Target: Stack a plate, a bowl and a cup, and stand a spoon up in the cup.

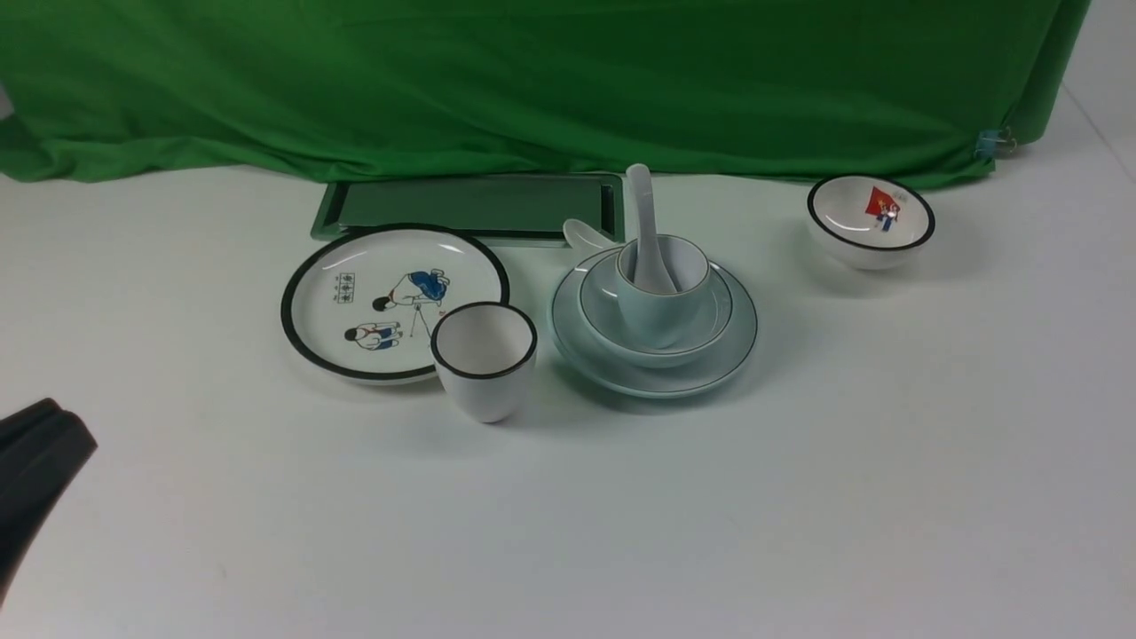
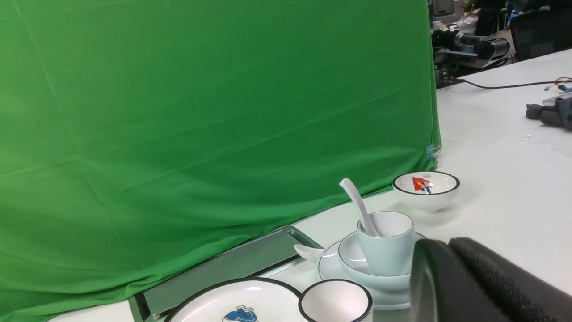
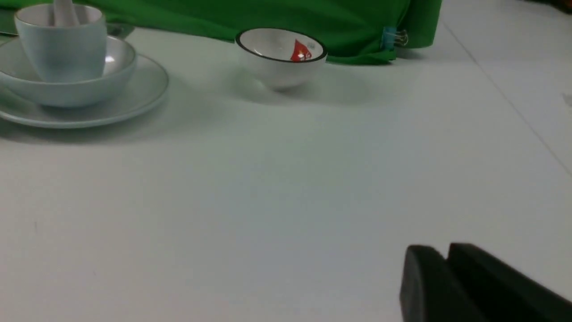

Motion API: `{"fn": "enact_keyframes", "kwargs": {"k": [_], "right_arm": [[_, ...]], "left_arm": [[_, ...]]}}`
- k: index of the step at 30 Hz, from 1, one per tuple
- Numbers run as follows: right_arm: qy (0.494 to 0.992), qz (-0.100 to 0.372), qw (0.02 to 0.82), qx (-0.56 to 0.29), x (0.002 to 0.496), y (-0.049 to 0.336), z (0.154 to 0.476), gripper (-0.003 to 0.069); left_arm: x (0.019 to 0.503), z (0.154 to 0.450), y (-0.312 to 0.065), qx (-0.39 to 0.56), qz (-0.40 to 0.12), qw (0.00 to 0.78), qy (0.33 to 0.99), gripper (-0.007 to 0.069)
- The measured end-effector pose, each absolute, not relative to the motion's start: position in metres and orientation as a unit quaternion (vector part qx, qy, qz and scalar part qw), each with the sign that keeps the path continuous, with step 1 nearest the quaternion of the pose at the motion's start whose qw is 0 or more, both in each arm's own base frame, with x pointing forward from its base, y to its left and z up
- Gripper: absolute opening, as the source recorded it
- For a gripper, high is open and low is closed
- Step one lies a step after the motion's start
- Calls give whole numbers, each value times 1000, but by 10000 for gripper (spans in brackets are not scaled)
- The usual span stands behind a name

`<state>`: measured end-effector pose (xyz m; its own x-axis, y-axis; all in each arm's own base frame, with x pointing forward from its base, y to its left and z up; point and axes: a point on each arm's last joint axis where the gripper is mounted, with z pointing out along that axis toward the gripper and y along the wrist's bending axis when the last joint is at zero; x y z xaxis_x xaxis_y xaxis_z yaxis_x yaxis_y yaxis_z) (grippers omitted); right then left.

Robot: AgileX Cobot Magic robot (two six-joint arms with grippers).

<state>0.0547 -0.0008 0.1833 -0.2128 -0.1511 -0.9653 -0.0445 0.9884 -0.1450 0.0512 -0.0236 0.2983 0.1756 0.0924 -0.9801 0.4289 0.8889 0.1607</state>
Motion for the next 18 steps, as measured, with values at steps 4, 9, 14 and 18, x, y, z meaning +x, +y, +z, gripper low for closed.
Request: {"fn": "enact_keyframes", "kwargs": {"k": [4, 9, 14, 18], "right_arm": [[778, -37, 623, -65, 55, 0, 183, 76], [780, -25, 623, -54, 55, 0, 183, 8], [780, -8, 624, -41, 55, 1, 183, 8], [780, -4, 624, -38, 55, 1, 183, 10]], "left_arm": [[51, 298, -24, 206, -114, 738, 632, -32], [51, 298, -24, 206, -114, 738, 632, -32], [51, 298, -24, 206, -114, 738, 632, -32], [51, 298, -24, 206, -114, 738, 632, -32]]}}
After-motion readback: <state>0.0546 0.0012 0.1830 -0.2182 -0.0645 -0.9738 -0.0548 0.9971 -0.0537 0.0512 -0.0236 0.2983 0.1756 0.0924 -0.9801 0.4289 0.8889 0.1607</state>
